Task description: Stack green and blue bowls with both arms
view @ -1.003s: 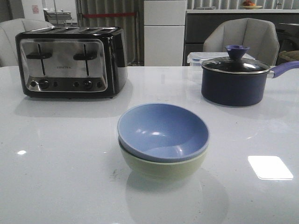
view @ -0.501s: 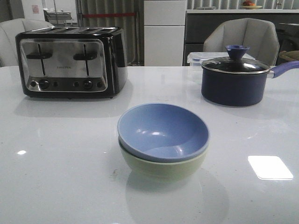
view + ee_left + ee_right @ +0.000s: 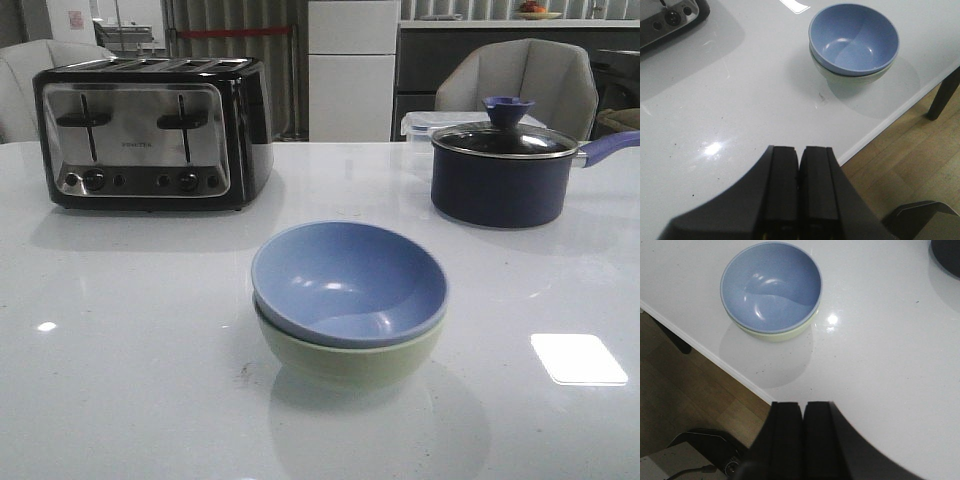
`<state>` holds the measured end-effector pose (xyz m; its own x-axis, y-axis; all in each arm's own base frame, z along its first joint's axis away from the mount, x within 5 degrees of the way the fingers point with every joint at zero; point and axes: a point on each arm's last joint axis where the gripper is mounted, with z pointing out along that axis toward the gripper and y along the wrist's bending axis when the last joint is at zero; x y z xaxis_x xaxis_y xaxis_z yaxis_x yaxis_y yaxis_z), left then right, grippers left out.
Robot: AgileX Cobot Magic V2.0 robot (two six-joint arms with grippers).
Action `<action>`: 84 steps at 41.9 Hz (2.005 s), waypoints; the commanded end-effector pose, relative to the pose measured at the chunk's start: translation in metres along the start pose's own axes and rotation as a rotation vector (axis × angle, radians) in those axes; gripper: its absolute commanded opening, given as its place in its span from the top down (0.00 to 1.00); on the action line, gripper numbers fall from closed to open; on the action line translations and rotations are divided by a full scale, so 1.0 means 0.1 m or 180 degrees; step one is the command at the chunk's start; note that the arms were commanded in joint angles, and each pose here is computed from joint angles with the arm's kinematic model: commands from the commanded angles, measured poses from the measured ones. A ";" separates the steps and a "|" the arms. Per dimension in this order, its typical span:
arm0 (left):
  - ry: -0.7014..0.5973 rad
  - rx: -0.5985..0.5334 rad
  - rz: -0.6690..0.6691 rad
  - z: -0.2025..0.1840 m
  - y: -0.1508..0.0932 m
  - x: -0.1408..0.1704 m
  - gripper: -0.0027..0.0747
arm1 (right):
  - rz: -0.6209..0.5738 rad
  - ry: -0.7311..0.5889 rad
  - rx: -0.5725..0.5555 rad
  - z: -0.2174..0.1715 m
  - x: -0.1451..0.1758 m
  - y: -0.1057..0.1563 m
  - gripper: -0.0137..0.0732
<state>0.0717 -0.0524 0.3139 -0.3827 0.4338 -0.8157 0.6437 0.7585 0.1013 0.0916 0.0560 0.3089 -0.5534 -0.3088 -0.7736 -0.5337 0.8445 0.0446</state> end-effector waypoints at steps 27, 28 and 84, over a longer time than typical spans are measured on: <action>-0.2064 -0.1974 -0.0661 0.17 0.15 1.05 0.85 | -0.0038 -0.0274 0.0024 -0.06 -0.12 0.00 0.78; -0.2083 -0.1982 -0.0656 0.18 0.15 1.06 0.85 | -0.0038 -0.0274 0.0024 -0.06 -0.12 0.00 0.78; -0.2350 -0.1960 -0.0667 0.17 0.15 1.05 0.85 | -0.0038 -0.0276 0.0024 -0.06 -0.12 0.00 0.78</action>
<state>0.0558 -0.0043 0.2119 0.0893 0.0333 -0.9954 0.0739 0.9965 0.0400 0.0912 0.0559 0.3084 -0.5574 -0.3116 -0.7696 -0.5343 0.8441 0.0452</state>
